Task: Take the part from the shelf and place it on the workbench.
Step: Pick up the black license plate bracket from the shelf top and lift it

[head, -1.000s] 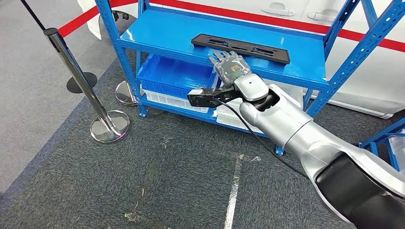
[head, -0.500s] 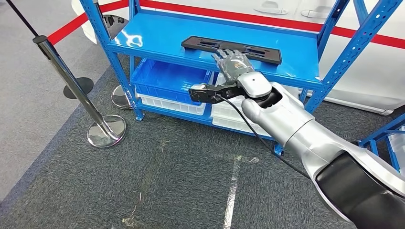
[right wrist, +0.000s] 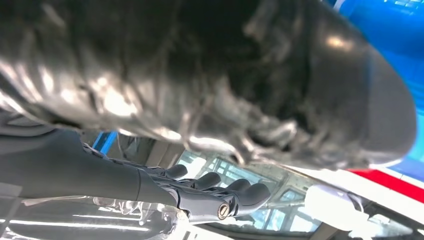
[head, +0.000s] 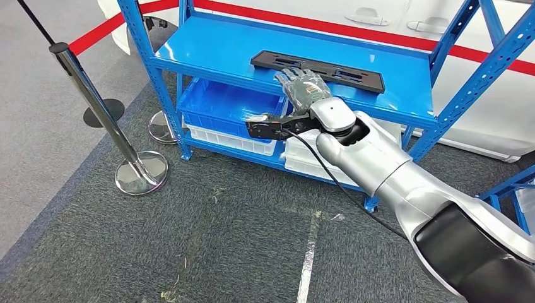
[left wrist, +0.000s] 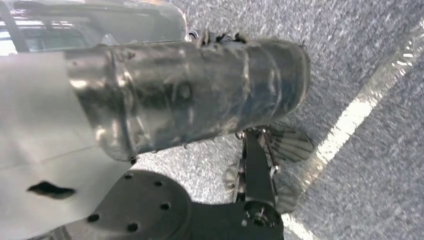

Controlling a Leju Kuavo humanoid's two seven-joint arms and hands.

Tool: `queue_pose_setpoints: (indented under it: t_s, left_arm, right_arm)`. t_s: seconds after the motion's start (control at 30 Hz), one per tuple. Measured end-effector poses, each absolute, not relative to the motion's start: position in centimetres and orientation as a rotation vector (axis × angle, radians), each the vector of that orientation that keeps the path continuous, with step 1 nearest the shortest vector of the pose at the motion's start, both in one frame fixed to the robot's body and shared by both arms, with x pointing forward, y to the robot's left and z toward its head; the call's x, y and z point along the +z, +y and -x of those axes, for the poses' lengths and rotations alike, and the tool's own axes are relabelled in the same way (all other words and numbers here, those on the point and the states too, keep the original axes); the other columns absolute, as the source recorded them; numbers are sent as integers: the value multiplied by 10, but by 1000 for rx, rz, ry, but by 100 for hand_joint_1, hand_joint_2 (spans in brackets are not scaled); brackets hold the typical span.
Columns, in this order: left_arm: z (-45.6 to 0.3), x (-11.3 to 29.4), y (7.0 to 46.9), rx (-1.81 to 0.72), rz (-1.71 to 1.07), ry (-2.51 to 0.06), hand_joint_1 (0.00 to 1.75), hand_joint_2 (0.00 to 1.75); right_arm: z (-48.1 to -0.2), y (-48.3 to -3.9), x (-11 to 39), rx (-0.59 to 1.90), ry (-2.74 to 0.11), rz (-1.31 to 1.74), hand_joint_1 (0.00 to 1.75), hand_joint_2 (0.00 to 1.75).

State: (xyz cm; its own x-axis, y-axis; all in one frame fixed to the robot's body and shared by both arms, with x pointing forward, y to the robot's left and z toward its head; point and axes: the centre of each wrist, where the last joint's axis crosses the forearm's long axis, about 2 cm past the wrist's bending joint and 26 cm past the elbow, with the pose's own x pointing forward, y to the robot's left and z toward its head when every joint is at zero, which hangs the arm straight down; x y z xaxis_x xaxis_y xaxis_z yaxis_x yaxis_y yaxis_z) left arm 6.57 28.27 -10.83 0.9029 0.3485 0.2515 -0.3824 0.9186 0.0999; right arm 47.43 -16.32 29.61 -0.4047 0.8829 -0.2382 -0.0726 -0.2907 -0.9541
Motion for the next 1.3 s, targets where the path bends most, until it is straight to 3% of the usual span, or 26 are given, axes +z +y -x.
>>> queue_pose_setpoints:
  t_s: [1.3]
  left_arm:
    - [-66,-108,282,379,-153,-232,0,0]
  right_arm:
    - [-474,-162,306,1777,-1264,1088,0,0]
